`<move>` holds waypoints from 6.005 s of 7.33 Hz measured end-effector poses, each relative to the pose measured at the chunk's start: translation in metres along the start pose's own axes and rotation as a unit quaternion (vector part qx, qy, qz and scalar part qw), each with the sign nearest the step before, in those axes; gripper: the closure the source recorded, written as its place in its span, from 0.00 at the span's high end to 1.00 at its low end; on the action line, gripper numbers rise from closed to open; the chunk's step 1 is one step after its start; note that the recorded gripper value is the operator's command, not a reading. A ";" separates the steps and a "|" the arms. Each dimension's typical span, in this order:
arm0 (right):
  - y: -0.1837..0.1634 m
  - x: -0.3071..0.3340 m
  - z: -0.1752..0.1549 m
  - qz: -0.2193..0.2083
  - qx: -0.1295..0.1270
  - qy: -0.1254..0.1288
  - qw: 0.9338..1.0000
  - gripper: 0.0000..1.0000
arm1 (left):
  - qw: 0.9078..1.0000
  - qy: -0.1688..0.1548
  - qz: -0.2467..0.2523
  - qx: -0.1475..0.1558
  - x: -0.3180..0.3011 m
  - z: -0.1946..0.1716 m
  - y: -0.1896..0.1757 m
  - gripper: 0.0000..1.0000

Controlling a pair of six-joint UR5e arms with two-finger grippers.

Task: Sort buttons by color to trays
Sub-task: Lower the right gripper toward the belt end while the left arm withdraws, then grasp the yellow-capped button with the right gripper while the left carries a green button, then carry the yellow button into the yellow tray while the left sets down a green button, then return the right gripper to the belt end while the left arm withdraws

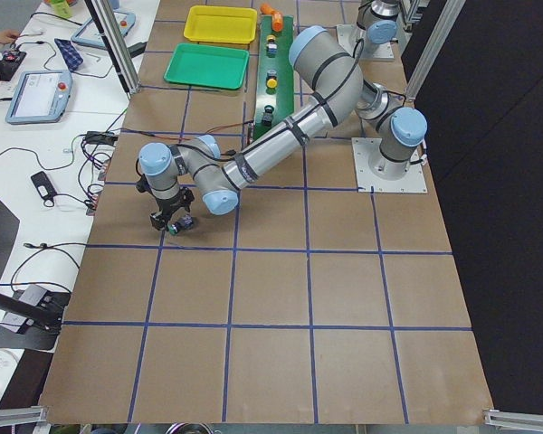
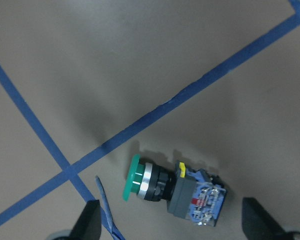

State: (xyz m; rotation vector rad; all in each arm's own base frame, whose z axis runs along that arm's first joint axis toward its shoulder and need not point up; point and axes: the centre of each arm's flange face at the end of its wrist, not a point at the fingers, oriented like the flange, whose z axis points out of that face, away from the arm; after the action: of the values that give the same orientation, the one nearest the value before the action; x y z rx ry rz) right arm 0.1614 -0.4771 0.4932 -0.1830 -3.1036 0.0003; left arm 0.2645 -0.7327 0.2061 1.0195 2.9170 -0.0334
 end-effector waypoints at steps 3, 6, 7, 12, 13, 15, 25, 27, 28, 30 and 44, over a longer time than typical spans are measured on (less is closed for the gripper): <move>0.014 0.004 0.064 -0.005 -0.051 0.033 0.998 1.00 | 1.000 0.026 0.006 -0.008 0.011 0.027 0.006 1.00; 0.027 0.009 0.129 -0.071 -0.071 0.051 0.994 0.96 | 0.999 0.030 0.008 -0.006 0.014 0.028 0.007 0.11; 0.032 0.012 0.143 -0.104 -0.082 0.061 0.989 0.96 | 0.999 0.032 0.001 -0.006 0.018 0.020 0.007 0.11; 0.024 0.062 0.190 -0.325 -0.062 0.066 0.941 0.96 | 0.963 0.083 -0.250 -0.063 0.244 -0.090 0.000 0.11; 0.023 0.076 0.203 -0.373 -0.047 0.059 0.925 0.96 | 0.950 0.081 -0.294 -0.074 0.303 -0.094 0.004 0.11; 0.024 0.087 0.220 -0.468 -0.012 0.049 0.882 0.96 | 0.934 0.067 -0.341 -0.083 0.392 -0.098 -0.002 0.17; 0.006 0.117 0.253 -0.666 -0.001 0.029 0.745 0.11 | 0.944 0.024 -0.328 -0.015 0.397 -0.207 -0.051 1.00; -0.001 0.118 0.246 -0.664 0.006 0.036 0.747 0.11 | 0.951 0.017 -0.310 -0.001 0.418 -0.290 -0.053 1.00; -0.013 0.120 0.237 -0.662 0.015 0.045 0.748 0.11 | 0.952 0.015 -0.305 0.009 0.428 -0.324 -0.049 1.00; -0.061 0.126 0.225 -0.659 0.029 0.060 0.749 0.14 | 0.955 0.018 -0.297 0.009 0.441 -0.335 -0.043 1.00; -0.013 0.101 0.234 -0.694 -0.014 -0.009 0.720 1.00 | 0.952 0.009 -0.305 0.018 0.437 -0.327 -0.040 1.00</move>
State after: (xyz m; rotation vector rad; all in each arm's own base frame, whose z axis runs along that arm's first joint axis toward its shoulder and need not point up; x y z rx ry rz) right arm 0.0520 -0.4773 0.2622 2.0404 -2.3831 -0.0773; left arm -0.1154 -0.4804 0.5085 0.0831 3.1251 -0.1021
